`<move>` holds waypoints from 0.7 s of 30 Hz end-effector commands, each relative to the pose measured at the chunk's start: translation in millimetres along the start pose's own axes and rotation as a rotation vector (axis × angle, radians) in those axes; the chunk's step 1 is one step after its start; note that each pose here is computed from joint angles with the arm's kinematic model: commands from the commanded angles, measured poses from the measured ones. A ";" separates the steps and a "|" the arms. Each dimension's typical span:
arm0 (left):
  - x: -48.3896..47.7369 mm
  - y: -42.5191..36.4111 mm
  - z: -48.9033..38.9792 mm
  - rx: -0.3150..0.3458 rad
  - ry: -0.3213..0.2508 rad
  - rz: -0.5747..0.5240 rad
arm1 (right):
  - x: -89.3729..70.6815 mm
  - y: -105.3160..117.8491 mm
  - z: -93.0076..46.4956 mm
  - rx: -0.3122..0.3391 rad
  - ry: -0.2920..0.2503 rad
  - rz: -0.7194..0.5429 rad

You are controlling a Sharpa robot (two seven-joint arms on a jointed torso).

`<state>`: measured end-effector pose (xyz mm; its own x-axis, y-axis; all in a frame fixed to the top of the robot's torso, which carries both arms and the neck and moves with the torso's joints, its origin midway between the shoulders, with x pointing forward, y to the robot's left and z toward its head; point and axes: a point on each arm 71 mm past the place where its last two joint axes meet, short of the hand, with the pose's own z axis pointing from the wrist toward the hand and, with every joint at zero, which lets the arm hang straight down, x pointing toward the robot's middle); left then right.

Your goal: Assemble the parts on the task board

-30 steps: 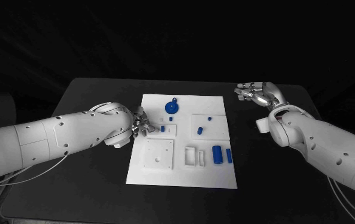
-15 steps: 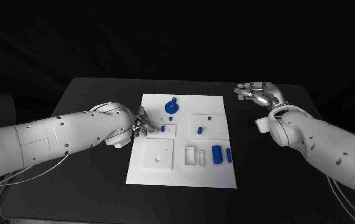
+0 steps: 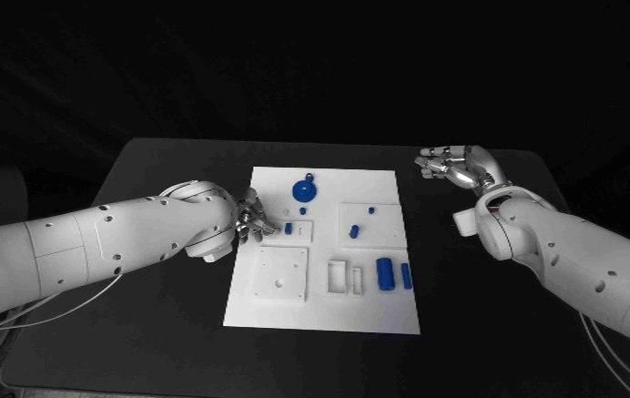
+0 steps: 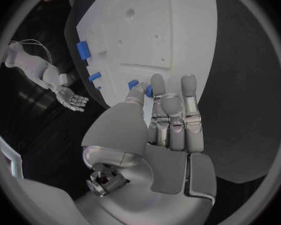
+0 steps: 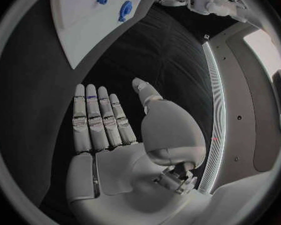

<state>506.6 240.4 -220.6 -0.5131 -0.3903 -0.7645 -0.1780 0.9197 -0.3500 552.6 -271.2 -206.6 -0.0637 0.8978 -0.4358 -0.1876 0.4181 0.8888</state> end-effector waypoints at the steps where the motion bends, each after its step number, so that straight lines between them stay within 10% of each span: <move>1: 4.6 1.2 0.9 0.000 0.014 0.002 | 1.9 0.6 -0.3 -0.012 0.017 0.001; 21: 6.1 -2.3 -1.1 0.029 0.017 -0.001 | 3.1 -2.3 -1.7 -0.005 0.021 0.003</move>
<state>505.2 240.0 -220.2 -0.5126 -0.3916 -0.7641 -0.1695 0.9186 -0.3571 551.6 -271.5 -210.2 -0.0675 0.8977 -0.4355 -0.1810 0.4182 0.8901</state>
